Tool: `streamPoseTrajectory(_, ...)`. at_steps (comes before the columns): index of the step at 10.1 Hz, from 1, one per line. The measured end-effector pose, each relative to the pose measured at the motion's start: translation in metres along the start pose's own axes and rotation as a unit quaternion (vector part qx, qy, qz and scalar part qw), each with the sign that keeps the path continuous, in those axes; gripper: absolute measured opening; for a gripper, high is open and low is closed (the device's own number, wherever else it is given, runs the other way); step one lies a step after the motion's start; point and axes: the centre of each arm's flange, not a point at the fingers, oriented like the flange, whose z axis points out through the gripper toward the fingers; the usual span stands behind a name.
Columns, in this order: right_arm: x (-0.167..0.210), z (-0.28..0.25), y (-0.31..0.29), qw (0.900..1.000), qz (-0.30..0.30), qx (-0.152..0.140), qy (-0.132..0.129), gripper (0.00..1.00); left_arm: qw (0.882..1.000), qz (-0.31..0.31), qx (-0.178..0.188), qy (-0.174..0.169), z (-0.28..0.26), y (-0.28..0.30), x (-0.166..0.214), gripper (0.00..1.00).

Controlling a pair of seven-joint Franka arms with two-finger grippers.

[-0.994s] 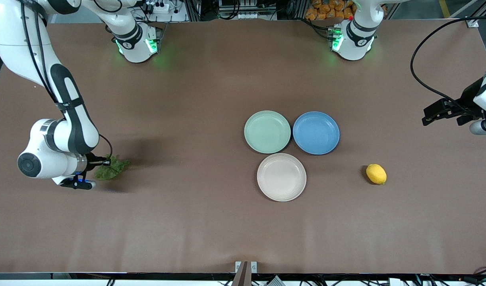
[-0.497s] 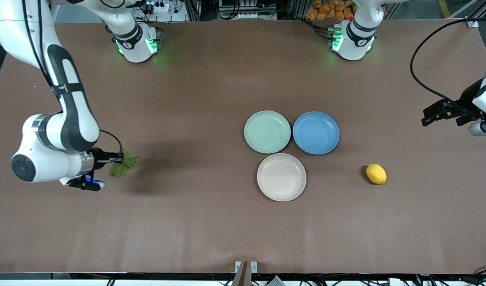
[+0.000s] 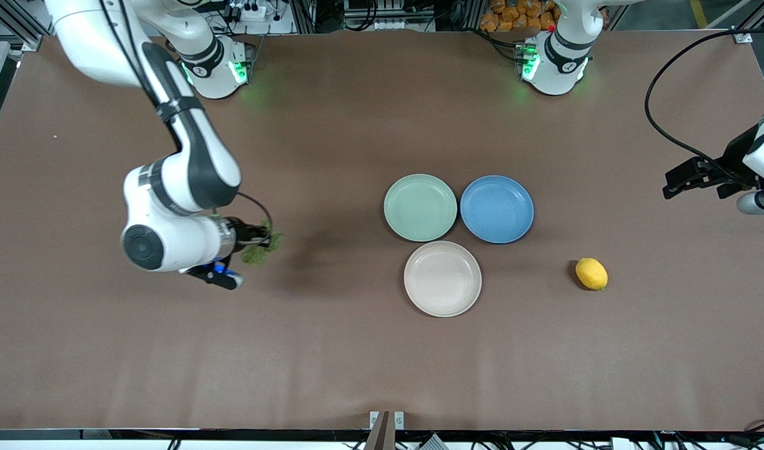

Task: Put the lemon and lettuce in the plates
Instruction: 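Carry the lettuce over the green plate while the left gripper reaches the lemon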

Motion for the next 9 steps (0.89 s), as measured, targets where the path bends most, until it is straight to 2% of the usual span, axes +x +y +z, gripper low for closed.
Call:
streamPoseTrajectory(4, -0.047, 0.006, -0.057, 0.999, 0.035, 0.004, 0.003, 0.02, 1.0, 0.0, 0.0, 0.0, 0.0, 0.0, 0.0, 1.0)
streamPoseTrajectory(7, -0.092, 0.018, -0.105, 0.998, 0.059, 0.024, 0.002, 0.02, 1.0, -0.002, 0.0, -0.004, 0.006, -0.002, 0.002, 1.0)
streamPoseTrajectory(9, -0.12, 0.022, -0.134, 0.996, 0.073, 0.04, 0.014, 0.02, 1.0, -0.015, 0.0, -0.006, 0.031, -0.018, 0.016, 1.0)
